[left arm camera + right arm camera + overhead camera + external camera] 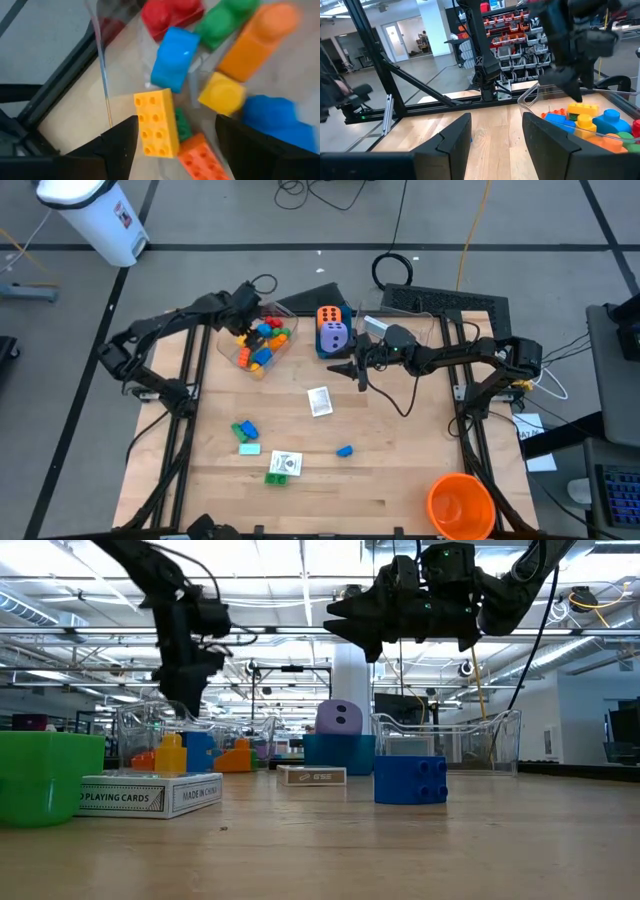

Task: Pick & Place Toys
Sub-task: Put the blue game piece into the left transparent bin

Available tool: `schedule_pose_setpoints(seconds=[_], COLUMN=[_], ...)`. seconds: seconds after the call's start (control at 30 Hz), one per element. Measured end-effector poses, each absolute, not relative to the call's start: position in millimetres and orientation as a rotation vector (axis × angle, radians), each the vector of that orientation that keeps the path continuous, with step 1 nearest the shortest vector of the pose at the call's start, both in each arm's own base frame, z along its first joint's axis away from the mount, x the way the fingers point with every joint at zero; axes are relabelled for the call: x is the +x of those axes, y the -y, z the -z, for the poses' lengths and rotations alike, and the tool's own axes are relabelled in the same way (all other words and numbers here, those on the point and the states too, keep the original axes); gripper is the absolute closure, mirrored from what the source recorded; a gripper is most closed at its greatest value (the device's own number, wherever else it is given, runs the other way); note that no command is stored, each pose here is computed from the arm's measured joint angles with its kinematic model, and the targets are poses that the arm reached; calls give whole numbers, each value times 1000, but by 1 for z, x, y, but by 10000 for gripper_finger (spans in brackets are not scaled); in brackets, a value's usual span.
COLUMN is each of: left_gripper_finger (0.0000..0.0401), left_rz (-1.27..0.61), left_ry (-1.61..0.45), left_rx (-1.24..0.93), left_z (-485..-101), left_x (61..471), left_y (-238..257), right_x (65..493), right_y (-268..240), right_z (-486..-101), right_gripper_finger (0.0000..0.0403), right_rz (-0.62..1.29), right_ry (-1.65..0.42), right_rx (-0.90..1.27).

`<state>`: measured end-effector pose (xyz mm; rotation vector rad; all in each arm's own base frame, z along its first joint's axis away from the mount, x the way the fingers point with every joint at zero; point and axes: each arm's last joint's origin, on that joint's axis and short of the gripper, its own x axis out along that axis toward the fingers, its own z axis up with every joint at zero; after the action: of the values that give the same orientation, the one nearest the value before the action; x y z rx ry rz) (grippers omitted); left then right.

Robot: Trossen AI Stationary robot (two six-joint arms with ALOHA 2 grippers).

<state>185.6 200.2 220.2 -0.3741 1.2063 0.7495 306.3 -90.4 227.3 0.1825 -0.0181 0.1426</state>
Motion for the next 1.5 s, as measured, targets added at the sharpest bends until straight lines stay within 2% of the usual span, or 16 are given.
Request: schedule_pose_setpoints(seconds=[0.13, 0.3, 0.47, 0.6, 0.77, 1.03, 1.17, 1.27, 1.5], left_gripper_finger=[128, 128, 129, 136, 147, 154, 154, 157, 157], left_rz=[-694, -668, -599, -495, -382, -211, -172, -180, -208], left_ry=[-1207, -1089, -813, -538, -282, -79, -35, -75, -67], left_rx=[-304, -198, -138, -75, -30, -112, -166, -180, -90], left_z=[-246, -282, -320, -332, -310, -245, -224, -212, -204], left_x=[193, 191, 174, 162, 152, 156, 161, 167, 185], left_y=[-195, -181, -155, -132, -103, -66, -47, -31, 11], right_x=[306, 306, 306, 306, 306, 306, 306, 307, 307], right_y=[90, 90, 90, 90, 90, 90, 90, 90, 89], right_z=[-226, -224, -223, -223, -223, -223, -223, -223, -222], right_gripper_finger=[232, 232, 232, 232, 232, 232, 232, 232, 231], right_rz=[-143, -140, -139, -139, -139, -140, -140, -142, -143], right_ry=[10, -15, -22, -23, -23, -21, -18, -18, -25], right_rx=[179, 190, 193, 193, 193, 171, 131, 122, 97])
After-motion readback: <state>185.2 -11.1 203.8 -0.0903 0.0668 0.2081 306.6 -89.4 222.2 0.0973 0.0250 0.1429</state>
